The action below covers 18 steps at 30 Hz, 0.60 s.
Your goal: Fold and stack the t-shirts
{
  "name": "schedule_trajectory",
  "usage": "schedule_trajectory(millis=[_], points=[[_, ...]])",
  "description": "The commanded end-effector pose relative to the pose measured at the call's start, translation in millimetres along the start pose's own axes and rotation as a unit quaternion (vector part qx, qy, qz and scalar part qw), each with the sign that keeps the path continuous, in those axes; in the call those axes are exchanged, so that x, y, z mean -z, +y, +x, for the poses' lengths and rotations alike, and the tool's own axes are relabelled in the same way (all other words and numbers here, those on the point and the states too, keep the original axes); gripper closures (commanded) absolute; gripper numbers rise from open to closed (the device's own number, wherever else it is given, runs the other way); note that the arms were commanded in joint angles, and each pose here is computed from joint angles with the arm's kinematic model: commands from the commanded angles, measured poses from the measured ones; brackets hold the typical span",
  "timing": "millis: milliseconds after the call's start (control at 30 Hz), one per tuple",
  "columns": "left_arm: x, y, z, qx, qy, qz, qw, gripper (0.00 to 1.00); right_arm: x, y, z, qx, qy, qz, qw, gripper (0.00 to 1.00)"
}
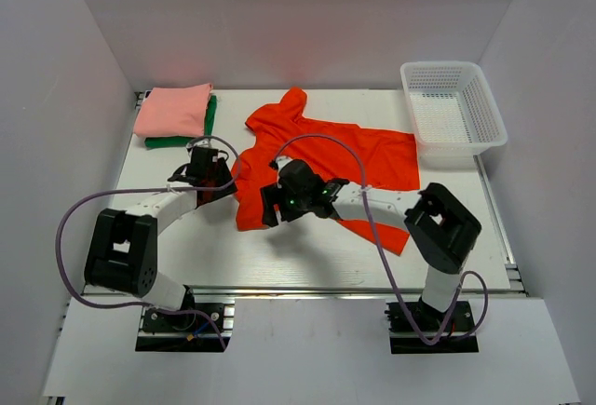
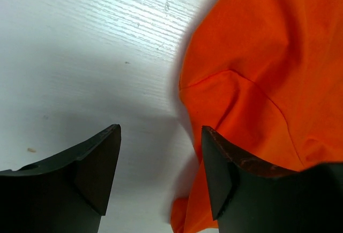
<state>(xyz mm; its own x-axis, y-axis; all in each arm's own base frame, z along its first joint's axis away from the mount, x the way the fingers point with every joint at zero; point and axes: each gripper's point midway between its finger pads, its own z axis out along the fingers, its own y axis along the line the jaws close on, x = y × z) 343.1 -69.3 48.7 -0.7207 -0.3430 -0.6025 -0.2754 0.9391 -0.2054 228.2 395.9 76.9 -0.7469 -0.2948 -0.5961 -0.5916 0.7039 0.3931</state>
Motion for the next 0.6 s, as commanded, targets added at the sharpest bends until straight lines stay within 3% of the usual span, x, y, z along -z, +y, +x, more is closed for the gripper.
schedule_trajectory(millis=[0, 233, 300, 333, 400, 433, 567], points=[[-4, -14, -1, -0.003, -0.001, 0.041, 0.999, 0.29, -13, 21, -25, -0.019, -0.037, -0.015, 0.999, 0.24], [-18, -37, 4, -0.007, -0.003, 0.108, 0.994, 0.29, -47, 16, -7, -0.054, -0.014, 0.005, 0.998, 0.28], [-23, -38, 12, -0.014, 0.011, 0.115, 0.993, 0.41, -57, 13, -1, -0.061, -0.004, 0.010, 0.998, 0.36], [-22, -40, 8, -0.014, 0.008, 0.117, 0.993, 0.58, -59, 16, -8, -0.062, -0.016, 0.003, 0.998, 0.40], [-26, -37, 14, -0.019, 0.018, 0.111, 0.993, 0.80, -61, 8, -14, -0.072, -0.037, 0.018, 0.997, 0.57], [-28, -36, 16, -0.019, 0.022, 0.109, 0.994, 1.00, -63, 8, -13, -0.076, -0.041, 0.017, 0.996, 0.64], [-23, -33, 9, -0.030, 0.007, 0.103, 0.994, 1.00, -53, 8, -15, -0.076, -0.051, 0.014, 0.996, 0.97]])
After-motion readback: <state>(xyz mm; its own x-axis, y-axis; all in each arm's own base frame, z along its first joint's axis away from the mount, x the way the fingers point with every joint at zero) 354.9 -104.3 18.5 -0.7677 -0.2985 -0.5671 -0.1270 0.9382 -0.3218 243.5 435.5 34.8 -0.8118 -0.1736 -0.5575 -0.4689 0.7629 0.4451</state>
